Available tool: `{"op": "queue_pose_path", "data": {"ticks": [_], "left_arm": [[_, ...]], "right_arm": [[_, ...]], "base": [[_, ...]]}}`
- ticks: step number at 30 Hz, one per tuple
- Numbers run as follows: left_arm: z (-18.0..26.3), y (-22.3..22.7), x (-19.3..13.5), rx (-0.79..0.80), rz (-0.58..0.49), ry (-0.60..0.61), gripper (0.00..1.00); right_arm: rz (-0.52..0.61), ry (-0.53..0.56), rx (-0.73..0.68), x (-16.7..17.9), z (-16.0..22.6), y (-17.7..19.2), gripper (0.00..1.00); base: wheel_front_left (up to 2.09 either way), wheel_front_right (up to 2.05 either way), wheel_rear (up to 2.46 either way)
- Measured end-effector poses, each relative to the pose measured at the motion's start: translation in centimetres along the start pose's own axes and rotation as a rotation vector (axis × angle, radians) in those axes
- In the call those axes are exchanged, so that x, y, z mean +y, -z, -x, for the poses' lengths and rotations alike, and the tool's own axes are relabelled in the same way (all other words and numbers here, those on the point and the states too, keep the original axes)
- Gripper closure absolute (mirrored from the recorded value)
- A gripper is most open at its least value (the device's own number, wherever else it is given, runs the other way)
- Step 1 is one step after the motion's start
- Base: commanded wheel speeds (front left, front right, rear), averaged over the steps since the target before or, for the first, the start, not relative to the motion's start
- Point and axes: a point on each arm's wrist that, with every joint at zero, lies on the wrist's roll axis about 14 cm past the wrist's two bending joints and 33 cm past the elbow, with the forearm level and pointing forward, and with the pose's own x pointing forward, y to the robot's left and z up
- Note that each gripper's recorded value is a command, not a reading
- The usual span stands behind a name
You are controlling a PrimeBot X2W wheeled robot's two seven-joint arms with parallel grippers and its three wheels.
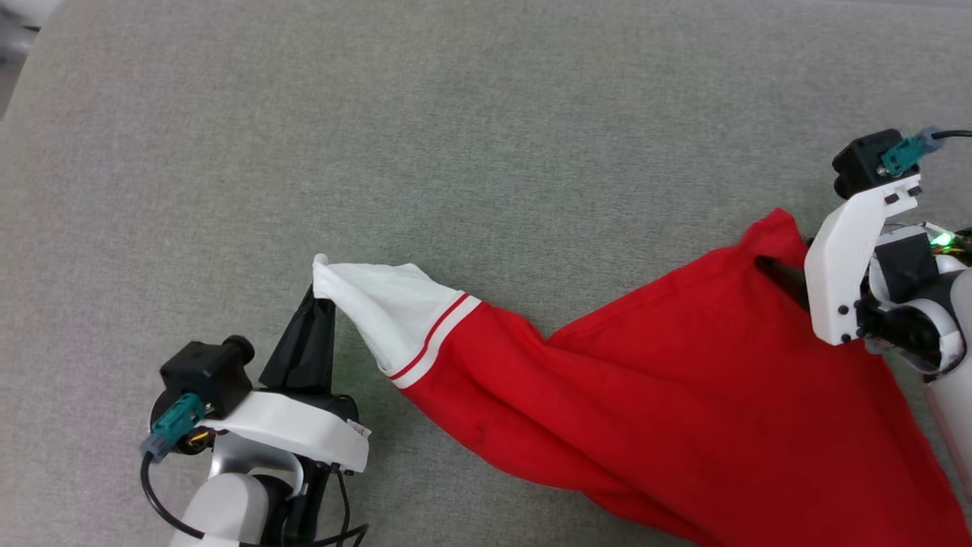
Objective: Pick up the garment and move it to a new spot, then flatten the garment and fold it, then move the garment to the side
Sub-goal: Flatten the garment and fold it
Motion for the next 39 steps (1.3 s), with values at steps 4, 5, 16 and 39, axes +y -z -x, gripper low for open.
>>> {"op": "queue_pose_path", "data": {"ticks": [4,5,16,39], "left_arm": [[0.3,0.8,0.7,0.014,0.014,-0.025,1.0],[0.3,0.8,0.8,0.014,0.014,-0.029,1.0],[0.8,0.1,2.1,0.004,-0.014,-0.056,1.0],[-8.2,-16.6,-6.2,-0.344,-0.091,0.192,1.0]], "right_arm": [[0.011,-0.034,0.133,0.3,-1.6,1.8,0.0],[0.005,-0.04,0.155,0.3,-1.8,2.0,0.24],[-0.009,-0.039,0.031,0.4,-0.9,0.5,1.0],[-0.119,0.33,-0.863,-7.5,15.6,-11.2,1.0]], "base": [[0.0,0.0,0.0],[0.0,0.0,0.0],[0.0,0.0,0.0],[0.0,0.0,0.0]]}}
